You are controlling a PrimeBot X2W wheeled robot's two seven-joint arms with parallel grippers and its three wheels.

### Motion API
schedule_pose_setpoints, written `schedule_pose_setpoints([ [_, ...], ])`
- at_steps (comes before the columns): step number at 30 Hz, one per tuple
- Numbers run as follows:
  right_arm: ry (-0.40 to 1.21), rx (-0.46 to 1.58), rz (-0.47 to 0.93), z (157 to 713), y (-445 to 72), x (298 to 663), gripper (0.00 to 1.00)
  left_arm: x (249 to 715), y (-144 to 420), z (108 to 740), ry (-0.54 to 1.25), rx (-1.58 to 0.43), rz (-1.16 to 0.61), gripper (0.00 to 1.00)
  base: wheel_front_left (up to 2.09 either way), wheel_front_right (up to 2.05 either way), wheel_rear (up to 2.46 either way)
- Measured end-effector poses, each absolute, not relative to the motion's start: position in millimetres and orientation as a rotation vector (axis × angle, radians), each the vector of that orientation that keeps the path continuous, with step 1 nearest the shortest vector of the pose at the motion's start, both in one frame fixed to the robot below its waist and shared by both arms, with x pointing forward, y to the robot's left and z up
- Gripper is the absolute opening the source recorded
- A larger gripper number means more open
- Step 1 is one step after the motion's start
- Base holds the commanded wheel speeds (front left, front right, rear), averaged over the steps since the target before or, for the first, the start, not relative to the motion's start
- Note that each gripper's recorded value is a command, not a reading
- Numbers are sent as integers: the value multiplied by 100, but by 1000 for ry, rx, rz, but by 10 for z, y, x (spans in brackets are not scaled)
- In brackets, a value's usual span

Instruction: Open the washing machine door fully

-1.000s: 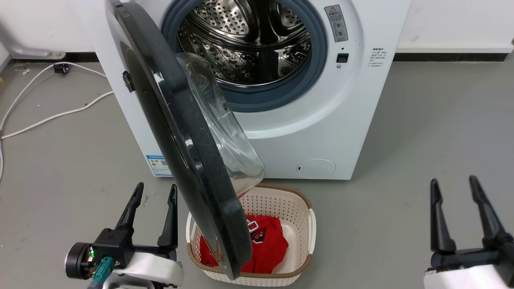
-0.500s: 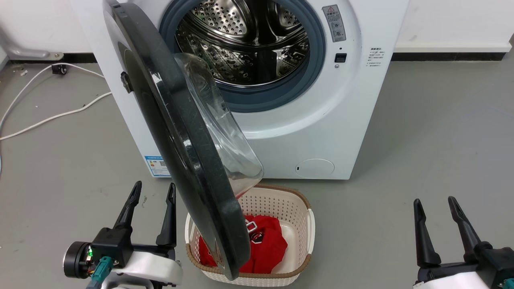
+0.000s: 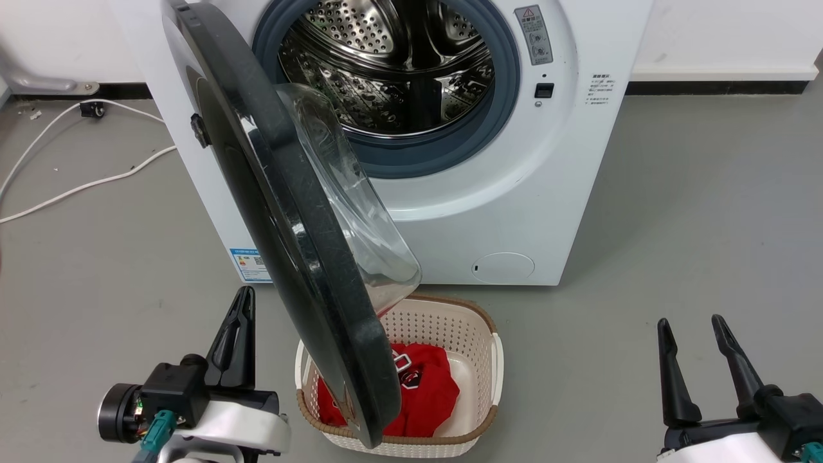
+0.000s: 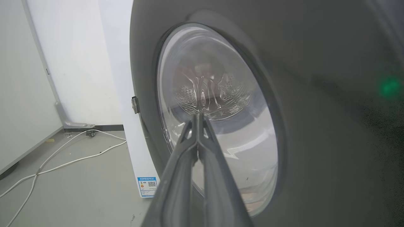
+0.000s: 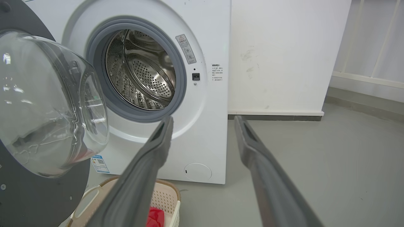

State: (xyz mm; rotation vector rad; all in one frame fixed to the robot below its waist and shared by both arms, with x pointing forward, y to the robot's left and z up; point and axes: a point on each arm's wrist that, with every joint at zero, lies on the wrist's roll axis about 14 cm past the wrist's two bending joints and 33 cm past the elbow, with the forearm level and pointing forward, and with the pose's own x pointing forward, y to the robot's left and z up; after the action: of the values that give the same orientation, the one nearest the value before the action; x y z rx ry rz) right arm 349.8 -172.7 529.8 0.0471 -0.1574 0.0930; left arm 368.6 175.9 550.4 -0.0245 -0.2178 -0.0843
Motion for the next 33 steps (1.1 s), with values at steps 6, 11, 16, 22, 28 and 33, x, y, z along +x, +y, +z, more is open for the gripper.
schedule_pose_setpoints([
  [6,-159,52,95,5304,-1721,3509,100,3678,1798,5721,-286,-30,-74,0,0,0,0],
  [11,-158,53,93,5298,-1725,3528,100,3655,1850,6274,-459,-22,-62,0,0,0,0],
  [16,-154,53,93,5287,-1725,3543,100,3514,1840,6935,-674,2,-67,0,0,0,0],
  [22,-148,62,93,5266,-1721,3548,100,3227,1663,7552,-898,24,-119,0,0,0,0],
  [28,-137,68,85,5228,-1742,3547,100,3070,1109,7620,-934,-22,-324,0,0,0,0],
  [33,-130,73,87,5206,-1734,3543,100,3020,581,7237,-786,-122,-533,0,0,0,0],
])
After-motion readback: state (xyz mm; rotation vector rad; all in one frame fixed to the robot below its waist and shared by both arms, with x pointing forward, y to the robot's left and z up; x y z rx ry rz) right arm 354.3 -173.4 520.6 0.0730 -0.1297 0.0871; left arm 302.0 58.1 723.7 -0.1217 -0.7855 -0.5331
